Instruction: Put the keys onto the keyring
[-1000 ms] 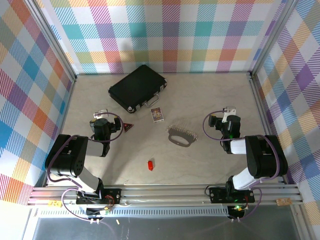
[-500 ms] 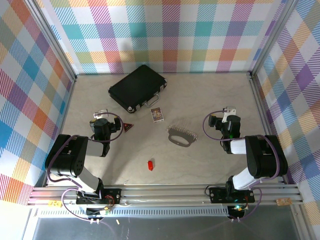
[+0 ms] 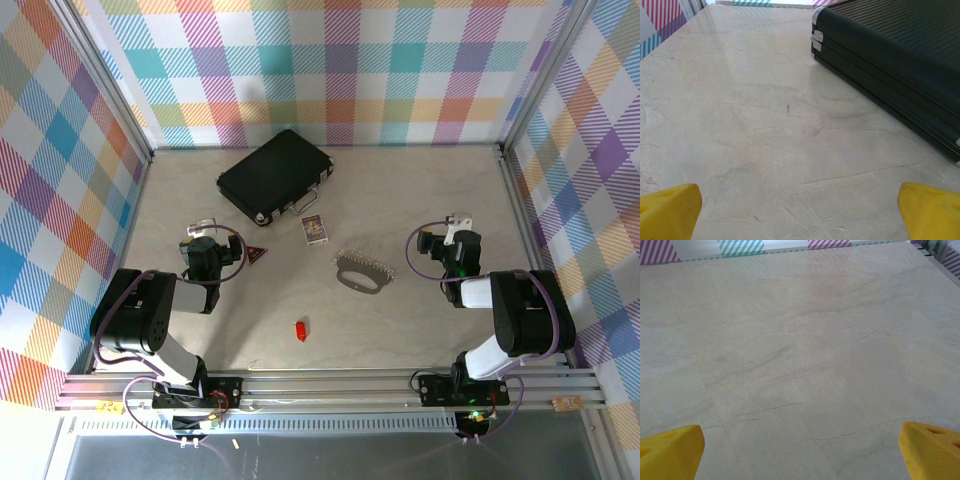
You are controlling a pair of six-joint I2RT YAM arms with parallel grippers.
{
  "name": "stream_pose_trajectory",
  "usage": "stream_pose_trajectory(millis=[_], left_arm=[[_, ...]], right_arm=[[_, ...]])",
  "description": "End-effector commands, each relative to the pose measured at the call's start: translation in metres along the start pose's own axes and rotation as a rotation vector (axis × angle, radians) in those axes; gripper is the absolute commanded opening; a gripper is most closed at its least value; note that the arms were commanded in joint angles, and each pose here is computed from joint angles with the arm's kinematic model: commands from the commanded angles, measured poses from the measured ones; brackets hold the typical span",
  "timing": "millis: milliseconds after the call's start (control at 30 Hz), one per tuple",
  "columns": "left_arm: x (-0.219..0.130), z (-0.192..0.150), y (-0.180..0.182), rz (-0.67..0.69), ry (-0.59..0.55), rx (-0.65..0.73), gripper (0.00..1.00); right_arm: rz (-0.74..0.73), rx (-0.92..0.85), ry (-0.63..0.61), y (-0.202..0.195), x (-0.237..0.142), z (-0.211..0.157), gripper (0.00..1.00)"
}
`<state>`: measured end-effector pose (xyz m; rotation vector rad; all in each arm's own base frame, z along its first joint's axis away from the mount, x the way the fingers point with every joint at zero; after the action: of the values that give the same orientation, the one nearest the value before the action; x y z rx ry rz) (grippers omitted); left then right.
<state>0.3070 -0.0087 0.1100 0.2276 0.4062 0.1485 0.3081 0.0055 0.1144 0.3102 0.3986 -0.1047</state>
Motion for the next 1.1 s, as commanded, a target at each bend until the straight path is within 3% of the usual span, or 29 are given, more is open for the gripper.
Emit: stream_pose_trajectory(millis=[0, 600, 800, 900, 1067], left_arm=[[0.002, 0.009, -0.001, -0.004, -0.034, -0.015, 1.0], [-0.002, 0.011, -0.001, -0.024, -0.051, -0.009, 1.0], [-0.011, 0.037, 0.006, -0.028, -0.03, 0.0, 1.0], [-0.022, 0.058, 0.014, -0.005, -0.025, -0.021, 1.0], [-0.048, 0.088, 0.022, -0.048, -0.02, -0.101, 1.0]], right_arm=[[0.008, 0.019, -0.055, 0.001, -0.001, 0.01, 0.99], [-0.006, 0.025, -0.057, 0.001, -0.002, 0.014, 0.99], [0.051, -0.013, -0.059, 0.009, -0.007, 0.015, 0.99], [0.006, -0.037, -0.013, 0.02, -0.013, 0.036, 0.99], [0.059, 0.015, -0.007, 0.037, -0.038, 0.075, 0.99]])
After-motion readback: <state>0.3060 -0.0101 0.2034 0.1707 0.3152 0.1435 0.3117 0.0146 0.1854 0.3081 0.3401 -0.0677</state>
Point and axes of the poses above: each hand's point on the last joint's axis, 136 mm out from that joint toward the fingers, its own x axis out along the fingers, its own y axis along the line the jaws close on, z = x × y, the point moved 9 cm from there along -x, back along the fingers, and after that the axes turned 15 degrees about x, right-handed, at the moved point
